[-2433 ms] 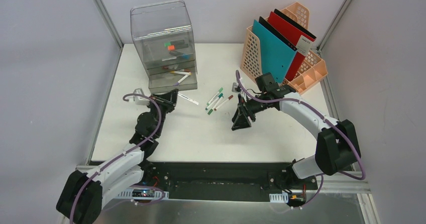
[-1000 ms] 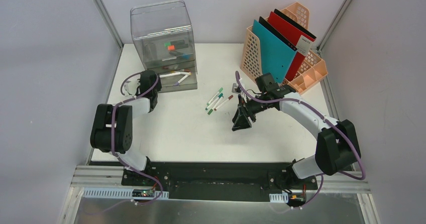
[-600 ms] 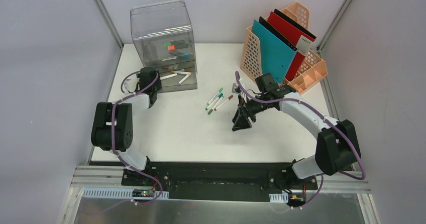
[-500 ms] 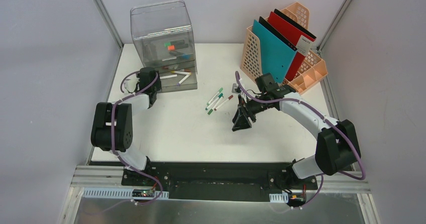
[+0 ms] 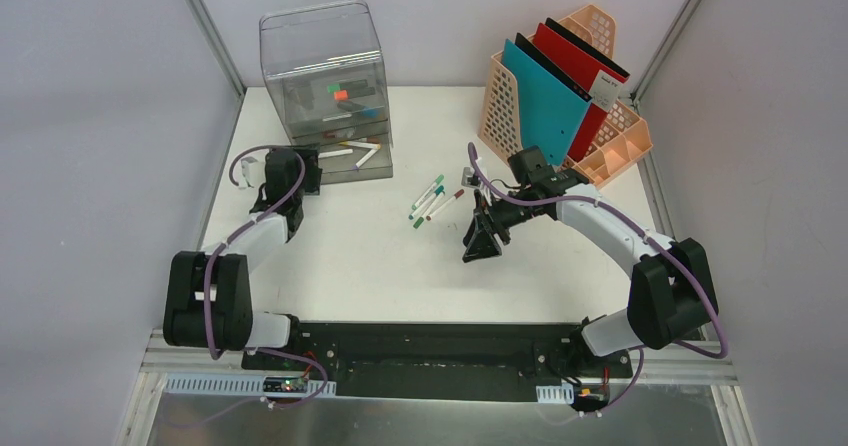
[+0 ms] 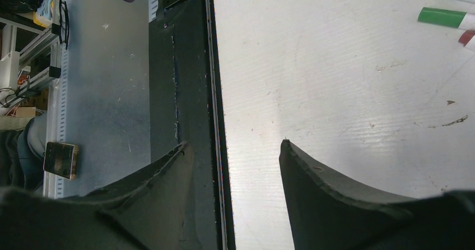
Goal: Organize the desk
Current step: Place the stationery in the drawer.
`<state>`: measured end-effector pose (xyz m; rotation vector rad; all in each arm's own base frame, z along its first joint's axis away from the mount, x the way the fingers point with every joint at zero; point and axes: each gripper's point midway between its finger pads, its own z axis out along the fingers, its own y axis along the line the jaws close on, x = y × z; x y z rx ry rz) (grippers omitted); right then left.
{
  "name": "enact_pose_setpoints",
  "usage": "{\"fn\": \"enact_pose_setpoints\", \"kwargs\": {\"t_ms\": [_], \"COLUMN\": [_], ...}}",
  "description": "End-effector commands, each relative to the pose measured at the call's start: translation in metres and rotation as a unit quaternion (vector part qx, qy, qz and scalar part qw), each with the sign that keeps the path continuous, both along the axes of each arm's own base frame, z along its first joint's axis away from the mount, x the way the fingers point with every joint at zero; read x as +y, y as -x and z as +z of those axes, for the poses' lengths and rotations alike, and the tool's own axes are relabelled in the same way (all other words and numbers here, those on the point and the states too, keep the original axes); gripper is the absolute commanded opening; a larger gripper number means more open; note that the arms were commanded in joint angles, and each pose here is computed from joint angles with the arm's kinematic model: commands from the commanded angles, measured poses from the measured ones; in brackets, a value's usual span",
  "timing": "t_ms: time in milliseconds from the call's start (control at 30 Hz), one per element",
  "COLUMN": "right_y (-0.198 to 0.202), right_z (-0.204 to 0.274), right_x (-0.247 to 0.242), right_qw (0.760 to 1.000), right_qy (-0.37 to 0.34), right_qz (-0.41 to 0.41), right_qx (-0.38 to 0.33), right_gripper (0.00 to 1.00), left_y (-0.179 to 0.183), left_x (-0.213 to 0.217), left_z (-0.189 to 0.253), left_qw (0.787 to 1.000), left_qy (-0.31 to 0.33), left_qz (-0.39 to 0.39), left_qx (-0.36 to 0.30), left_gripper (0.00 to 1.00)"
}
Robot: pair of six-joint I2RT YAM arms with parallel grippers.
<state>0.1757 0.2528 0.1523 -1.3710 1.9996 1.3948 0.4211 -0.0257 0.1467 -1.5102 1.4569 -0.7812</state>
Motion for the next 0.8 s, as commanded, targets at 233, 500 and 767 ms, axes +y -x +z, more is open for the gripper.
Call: {"fn": "enact_pose_setpoints", "kwargs": {"t_ms": [233,500,767], "right_y": [-0.008,-0.008,-0.010], "right_z": [0.021,0.020,0.019], "right_x": [0.003,0.002,0.000], "right_qw": [0.998,0.998,0.998], "right_qy": [-0.019,-0.014,-0.006], "right_qz": [0.008,0.009,0.008], "right_qx": [-0.053,-0.052,-0.059], "right_gripper": [0.61,0.61,0.61], "left_y": [0.041,0.074,0.091], "left_x": [-0.043,-0.065,-0.088], "left_z": [0.021,0.026,0.032], "left_qw": [0.987,0.967,0.933], "left_qy": [-0.009,-0.046,-0.073], "left_qz": [-0.150,-0.236,-0.316], "left_qx": [-0.055,-0.081,-0.154], "left_gripper": [0.69,0.73,0.77]}}
